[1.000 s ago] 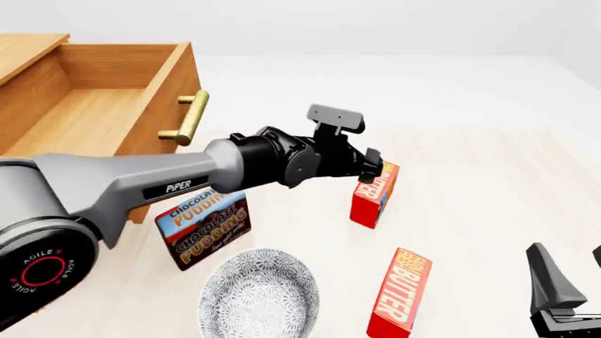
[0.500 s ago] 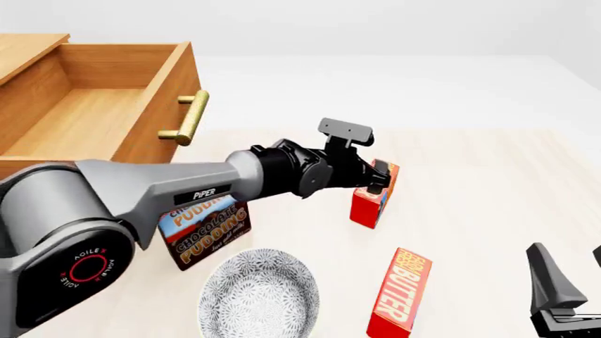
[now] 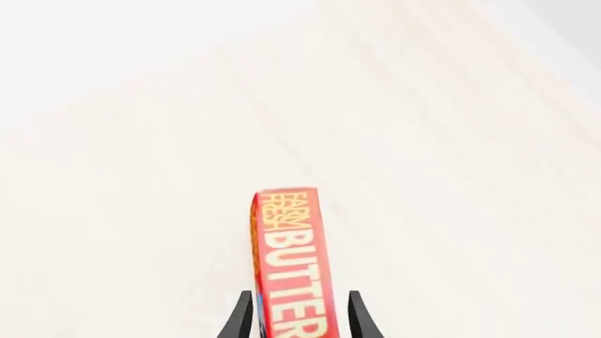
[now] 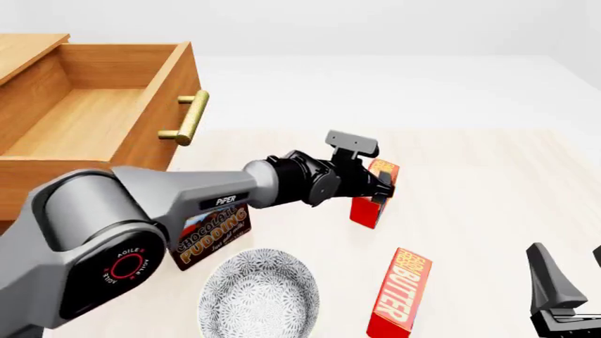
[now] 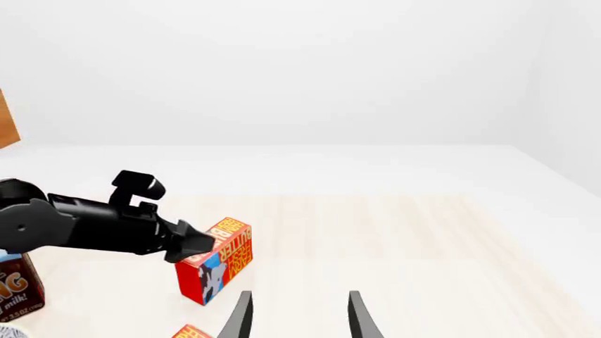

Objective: Put the butter at the front in the top drawer of the cabinet and close it.

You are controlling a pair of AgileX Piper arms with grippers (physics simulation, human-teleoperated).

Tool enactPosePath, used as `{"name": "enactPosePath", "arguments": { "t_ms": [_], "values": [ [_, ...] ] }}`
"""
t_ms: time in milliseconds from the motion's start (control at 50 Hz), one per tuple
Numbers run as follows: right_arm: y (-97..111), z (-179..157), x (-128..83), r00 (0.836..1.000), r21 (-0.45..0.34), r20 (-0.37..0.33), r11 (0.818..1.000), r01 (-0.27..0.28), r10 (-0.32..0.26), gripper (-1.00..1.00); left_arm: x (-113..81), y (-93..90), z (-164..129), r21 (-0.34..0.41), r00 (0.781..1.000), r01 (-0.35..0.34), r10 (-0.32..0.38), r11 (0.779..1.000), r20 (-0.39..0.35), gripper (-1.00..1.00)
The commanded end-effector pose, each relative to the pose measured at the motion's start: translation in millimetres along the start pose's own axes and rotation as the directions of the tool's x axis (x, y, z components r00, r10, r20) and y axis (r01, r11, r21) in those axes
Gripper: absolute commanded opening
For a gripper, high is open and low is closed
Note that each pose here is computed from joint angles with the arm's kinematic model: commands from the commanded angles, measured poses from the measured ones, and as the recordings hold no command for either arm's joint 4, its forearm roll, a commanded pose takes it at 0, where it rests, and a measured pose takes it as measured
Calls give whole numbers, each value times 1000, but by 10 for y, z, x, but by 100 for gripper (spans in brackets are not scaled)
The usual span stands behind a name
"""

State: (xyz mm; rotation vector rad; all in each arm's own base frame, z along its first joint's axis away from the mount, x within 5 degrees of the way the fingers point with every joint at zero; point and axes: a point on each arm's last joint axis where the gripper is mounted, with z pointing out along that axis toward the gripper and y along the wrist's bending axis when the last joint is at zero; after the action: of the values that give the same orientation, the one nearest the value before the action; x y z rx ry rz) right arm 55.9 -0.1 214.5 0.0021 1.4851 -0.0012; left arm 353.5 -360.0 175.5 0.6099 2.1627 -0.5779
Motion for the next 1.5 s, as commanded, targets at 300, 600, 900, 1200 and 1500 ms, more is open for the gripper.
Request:
{"name": "enactPosePath", "arguments": {
  "t_ms": [300, 600, 900, 1200, 1500],
  "values": [
    [0, 1, 1, 1000, 0, 0, 1000, 1, -1, 100, 228, 49, 287, -10, 999, 9, -10, 1000, -44, 100],
    [0, 1, 1, 1000, 0, 0, 1000, 0, 0, 100, 317, 1, 387, -4, 998, 5, -5, 1000, -63, 100],
    [0, 1, 1, 1000, 0, 1, 1000, 1, -1, 100, 421, 79, 504, -19, 996, 12, -14, 1000, -87, 100],
    [0, 1, 1, 1000, 0, 0, 1000, 0, 0, 100, 252, 144, 318, -27, 998, -11, 9, 1000, -60, -100],
    [0, 1, 1, 1000, 0, 0, 1000, 0, 0, 100, -12, 70, -156, -14, 999, -43, 43, 999, -8, -100]
  ]
}}
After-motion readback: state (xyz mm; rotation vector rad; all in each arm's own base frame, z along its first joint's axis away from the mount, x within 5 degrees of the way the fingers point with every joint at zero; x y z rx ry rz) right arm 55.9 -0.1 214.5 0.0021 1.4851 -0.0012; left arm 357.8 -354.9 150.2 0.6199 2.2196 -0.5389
